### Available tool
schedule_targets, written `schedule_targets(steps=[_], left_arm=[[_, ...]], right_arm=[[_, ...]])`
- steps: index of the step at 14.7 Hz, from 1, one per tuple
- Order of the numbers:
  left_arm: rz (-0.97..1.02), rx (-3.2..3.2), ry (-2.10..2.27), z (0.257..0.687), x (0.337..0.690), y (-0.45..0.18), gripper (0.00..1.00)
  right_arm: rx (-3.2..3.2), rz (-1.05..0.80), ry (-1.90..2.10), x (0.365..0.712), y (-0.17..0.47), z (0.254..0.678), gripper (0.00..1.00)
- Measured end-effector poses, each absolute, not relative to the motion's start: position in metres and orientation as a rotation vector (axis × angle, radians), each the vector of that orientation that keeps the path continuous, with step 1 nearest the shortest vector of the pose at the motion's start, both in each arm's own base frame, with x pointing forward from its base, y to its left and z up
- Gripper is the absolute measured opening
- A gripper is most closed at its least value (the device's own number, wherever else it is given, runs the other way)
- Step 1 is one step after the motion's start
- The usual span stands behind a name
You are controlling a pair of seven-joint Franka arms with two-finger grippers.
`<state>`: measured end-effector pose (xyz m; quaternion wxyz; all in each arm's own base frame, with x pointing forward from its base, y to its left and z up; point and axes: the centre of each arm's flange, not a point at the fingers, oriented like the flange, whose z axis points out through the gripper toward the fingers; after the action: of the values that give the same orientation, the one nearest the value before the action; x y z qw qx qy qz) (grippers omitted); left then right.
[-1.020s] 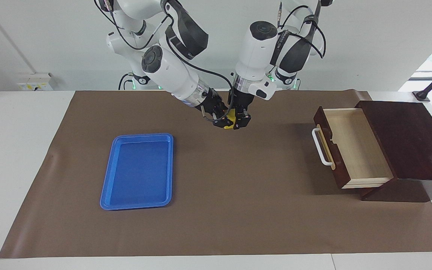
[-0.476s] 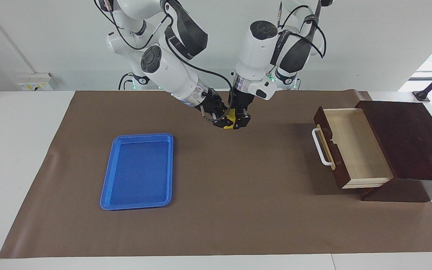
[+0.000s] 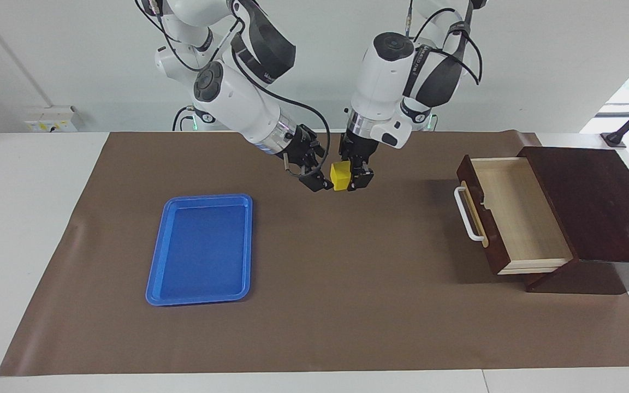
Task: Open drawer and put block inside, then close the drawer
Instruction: 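Lower the block into the drawer with the left gripper while the right gripper withdraws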
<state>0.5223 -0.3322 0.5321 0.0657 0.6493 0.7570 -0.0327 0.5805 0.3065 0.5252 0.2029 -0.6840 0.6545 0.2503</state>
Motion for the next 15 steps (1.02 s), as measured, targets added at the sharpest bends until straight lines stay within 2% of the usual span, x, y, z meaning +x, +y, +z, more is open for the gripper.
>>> schedule_targets(steps=[5,10,12,15], left_arm=[[-0.071,2.125,2.197,0.552,0.58,-0.139,0.56],[-0.059,2.198,2.132,0.534,0.593,0.02,0.56],[-0.055,2.193,2.137,0.513,0.59,0.049,0.56],[-0.064,2.193,2.149,0.467,0.583,0.05,0.56]], right_arm=[[-1.831,0.681,1.885,0.605,0.244,0.539,1.0],[-1.906,0.616,1.82,0.616,0.186,0.551,1.0],[-1.998,0.571,1.768,0.615,0.171,0.552,1.0],[-2.202,0.504,1.606,0.61,0.141,0.554,1.0]])
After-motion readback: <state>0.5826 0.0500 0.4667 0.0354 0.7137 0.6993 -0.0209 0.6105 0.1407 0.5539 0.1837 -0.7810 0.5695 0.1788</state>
